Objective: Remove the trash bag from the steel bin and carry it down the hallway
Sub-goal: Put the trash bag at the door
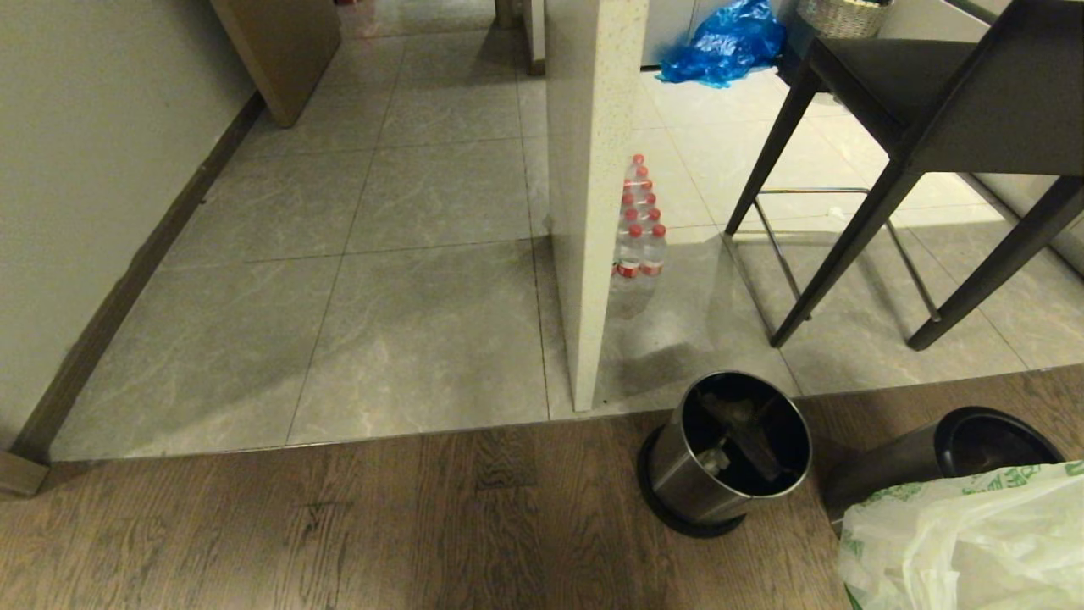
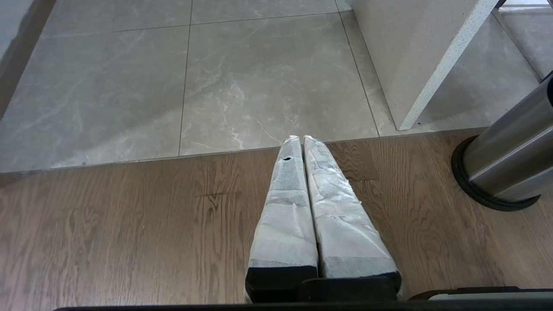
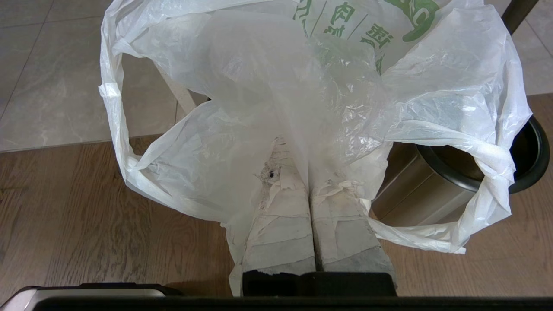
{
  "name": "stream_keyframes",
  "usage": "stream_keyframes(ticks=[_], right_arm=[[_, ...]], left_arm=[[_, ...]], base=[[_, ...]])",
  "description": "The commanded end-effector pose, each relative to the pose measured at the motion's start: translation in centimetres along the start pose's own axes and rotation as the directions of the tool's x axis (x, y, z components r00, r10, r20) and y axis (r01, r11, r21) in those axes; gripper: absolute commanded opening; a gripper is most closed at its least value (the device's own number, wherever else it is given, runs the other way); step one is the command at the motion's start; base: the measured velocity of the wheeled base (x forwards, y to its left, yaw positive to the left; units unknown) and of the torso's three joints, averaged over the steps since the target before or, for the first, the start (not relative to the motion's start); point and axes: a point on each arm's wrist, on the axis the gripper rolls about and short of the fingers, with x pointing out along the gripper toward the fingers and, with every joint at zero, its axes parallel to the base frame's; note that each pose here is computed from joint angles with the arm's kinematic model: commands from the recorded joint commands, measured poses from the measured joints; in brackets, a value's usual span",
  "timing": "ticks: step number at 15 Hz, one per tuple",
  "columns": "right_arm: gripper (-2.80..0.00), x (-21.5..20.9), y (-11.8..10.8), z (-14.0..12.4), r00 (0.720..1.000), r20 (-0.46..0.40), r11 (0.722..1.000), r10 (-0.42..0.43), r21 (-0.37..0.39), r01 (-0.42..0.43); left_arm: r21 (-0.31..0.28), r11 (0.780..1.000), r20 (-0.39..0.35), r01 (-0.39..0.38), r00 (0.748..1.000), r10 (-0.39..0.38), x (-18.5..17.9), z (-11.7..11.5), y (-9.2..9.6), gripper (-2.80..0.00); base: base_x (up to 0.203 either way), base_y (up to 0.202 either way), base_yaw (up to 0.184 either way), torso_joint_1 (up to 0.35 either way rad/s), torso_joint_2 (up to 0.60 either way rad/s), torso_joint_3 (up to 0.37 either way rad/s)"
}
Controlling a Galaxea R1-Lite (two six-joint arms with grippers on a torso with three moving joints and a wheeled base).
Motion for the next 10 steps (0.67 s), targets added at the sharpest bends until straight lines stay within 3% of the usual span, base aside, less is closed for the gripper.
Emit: stream_keyframes(ticks=[1, 10], right_arm=[[-2.8, 0.01, 0.0, 0.0, 1.0, -0.002, 1.0, -0.001, 0.0, 0.001], [-2.8, 0.01, 0.0, 0.0, 1.0, -0.002, 1.0, -0.001, 0.001, 0.001]], left_arm=[[0.0, 1.0, 0.002, 0.0, 1.0, 0.0, -0.01, 0.0, 0.0, -2.8], [0.0, 1.0, 0.002, 0.0, 1.0, 0.0, -0.01, 0.0, 0.0, -2.8]], base=[[0.0, 0.0, 0.0, 0.0, 0.0, 0.0], [0.0, 0.0, 0.0, 0.0, 0.0, 0.0]])
